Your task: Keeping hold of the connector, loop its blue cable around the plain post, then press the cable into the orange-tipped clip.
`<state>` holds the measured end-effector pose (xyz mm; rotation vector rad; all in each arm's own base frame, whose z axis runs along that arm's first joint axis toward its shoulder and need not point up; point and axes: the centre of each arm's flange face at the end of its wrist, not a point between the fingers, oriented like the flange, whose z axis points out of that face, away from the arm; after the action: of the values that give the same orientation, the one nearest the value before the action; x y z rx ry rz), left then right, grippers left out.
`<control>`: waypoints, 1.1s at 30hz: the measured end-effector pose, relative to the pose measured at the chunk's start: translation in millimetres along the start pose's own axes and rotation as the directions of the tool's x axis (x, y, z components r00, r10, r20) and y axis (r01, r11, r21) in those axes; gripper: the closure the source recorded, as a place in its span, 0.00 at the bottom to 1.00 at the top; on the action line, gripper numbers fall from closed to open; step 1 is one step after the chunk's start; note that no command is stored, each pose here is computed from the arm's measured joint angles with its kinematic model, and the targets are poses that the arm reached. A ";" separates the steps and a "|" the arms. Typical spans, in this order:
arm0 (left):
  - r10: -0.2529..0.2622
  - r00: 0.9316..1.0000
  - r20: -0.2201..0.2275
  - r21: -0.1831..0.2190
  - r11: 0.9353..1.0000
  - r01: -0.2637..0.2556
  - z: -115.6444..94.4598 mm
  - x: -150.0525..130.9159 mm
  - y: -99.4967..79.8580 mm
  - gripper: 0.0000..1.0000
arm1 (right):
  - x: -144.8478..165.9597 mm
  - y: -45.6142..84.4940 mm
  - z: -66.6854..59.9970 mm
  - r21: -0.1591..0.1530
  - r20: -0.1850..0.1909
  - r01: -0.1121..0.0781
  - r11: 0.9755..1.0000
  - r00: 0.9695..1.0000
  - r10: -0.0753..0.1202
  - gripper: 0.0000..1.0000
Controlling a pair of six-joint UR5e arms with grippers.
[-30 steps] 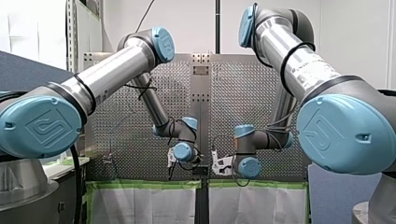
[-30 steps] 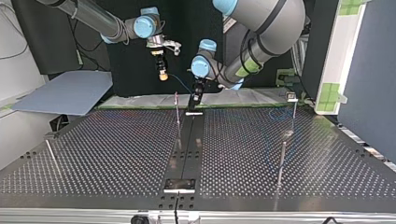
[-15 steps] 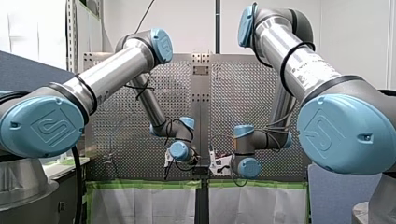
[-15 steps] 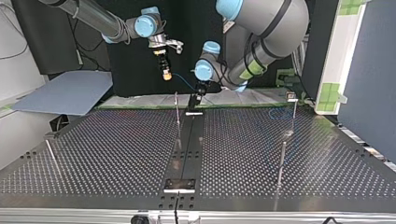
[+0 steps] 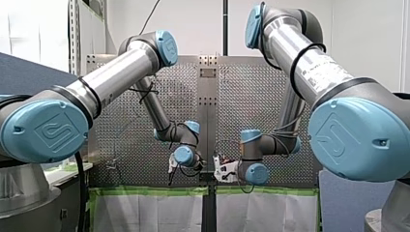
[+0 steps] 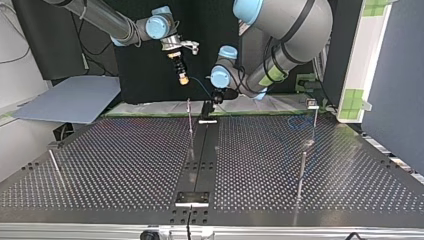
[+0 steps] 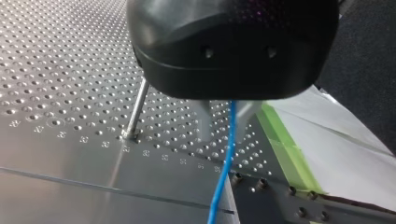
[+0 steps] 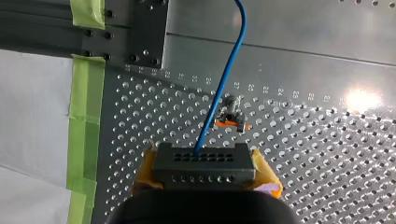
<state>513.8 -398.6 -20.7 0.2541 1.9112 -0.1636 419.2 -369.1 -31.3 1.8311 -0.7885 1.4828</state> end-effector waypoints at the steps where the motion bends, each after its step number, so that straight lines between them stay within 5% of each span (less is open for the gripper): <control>1: 0.001 1.000 -0.002 0.000 1.000 -0.001 -0.2 0.3 0.1 0.87 | 0.0 -0.3 -0.1 0.001 0.000 0.000 1.000 1.000 0.000 1.00; 17: 0.033 0.999 -0.019 -0.063 0.997 -0.034 -4.6 2.1 2.6 1.00 | -1.5 3.0 -0.8 -0.018 0.012 -0.001 1.000 1.000 0.001 1.00; 26: 0.036 0.999 -0.010 -0.052 0.998 -0.036 -7.0 2.4 -5.4 1.00 | -2.4 8.5 -0.7 -0.050 0.020 -0.002 0.999 1.000 0.003 1.00; 33: 0.040 0.999 -0.003 -0.037 0.999 -0.040 -11.4 2.9 -16.7 1.00 | -4.0 15.3 -1.2 -0.093 0.033 -0.002 0.996 0.999 0.005 1.00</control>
<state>498.2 -411.8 -19.6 0.2675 1.9077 -0.1013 405.8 -377.2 -33.3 1.7898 -0.8632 1.3972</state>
